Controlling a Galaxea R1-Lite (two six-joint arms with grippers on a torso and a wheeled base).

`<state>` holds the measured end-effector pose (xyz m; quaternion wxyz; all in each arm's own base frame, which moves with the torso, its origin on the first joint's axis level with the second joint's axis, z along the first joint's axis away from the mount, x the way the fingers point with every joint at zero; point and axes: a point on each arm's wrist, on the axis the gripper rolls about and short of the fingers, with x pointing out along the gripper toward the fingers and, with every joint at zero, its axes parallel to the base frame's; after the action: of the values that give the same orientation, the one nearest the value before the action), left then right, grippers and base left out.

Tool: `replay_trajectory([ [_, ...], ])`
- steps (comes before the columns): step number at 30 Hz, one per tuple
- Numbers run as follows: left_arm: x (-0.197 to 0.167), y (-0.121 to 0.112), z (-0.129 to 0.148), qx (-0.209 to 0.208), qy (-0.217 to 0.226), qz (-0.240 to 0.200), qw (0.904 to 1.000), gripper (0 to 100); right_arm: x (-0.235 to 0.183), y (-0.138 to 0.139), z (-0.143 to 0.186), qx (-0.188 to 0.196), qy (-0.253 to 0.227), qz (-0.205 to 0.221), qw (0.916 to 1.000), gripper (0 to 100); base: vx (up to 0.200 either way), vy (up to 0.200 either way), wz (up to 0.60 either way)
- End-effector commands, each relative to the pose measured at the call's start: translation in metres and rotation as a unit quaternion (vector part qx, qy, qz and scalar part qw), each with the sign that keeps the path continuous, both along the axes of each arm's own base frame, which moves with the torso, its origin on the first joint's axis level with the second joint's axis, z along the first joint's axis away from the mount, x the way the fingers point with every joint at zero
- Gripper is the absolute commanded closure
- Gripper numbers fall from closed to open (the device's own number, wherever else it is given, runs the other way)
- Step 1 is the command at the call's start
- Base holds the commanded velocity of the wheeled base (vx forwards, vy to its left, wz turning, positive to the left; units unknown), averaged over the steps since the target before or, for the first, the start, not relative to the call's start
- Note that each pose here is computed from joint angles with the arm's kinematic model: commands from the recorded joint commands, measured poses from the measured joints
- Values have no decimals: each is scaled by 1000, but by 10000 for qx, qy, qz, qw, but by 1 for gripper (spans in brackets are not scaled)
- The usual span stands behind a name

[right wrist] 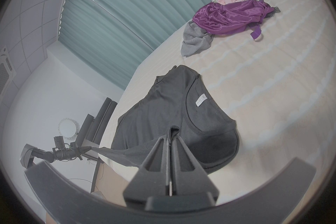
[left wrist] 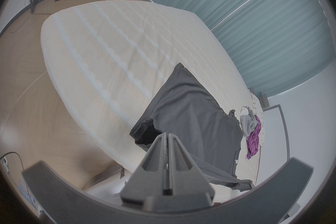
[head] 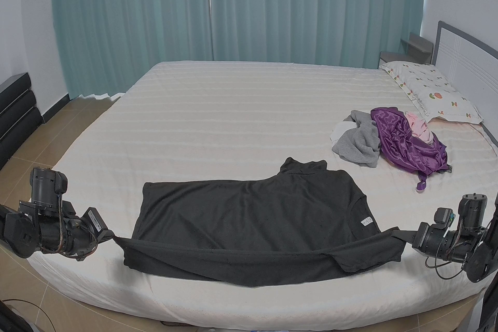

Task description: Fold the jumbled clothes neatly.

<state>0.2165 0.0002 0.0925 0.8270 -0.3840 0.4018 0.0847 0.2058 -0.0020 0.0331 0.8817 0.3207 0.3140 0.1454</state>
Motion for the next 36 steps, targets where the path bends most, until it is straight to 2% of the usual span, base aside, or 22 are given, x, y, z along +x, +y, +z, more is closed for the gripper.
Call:
replay_trajectory([
  [1,-8,0,2,1,-31,0,10000,100,-10,0,14,-26,-193,-12,9998,100,0,0,0],
  [5,-15,0,3,1,-61,0,10000,100,-17,-1,19,-67,-148,-17,9999,100,0,0,0],
  [12,-26,0,3,12,-87,-3,10000,100,-31,-4,19,-384,115,74,9992,100,0,0,0],
  [16,-33,0,-1,142,-13,-149,9998,100,-36,-6,22,-401,150,22,9991,100,0,0,0],
  [36,-46,0,-7,199,132,-154,9996,100,-59,-5,28,-521,446,101,9976,100,0,0,0],
])
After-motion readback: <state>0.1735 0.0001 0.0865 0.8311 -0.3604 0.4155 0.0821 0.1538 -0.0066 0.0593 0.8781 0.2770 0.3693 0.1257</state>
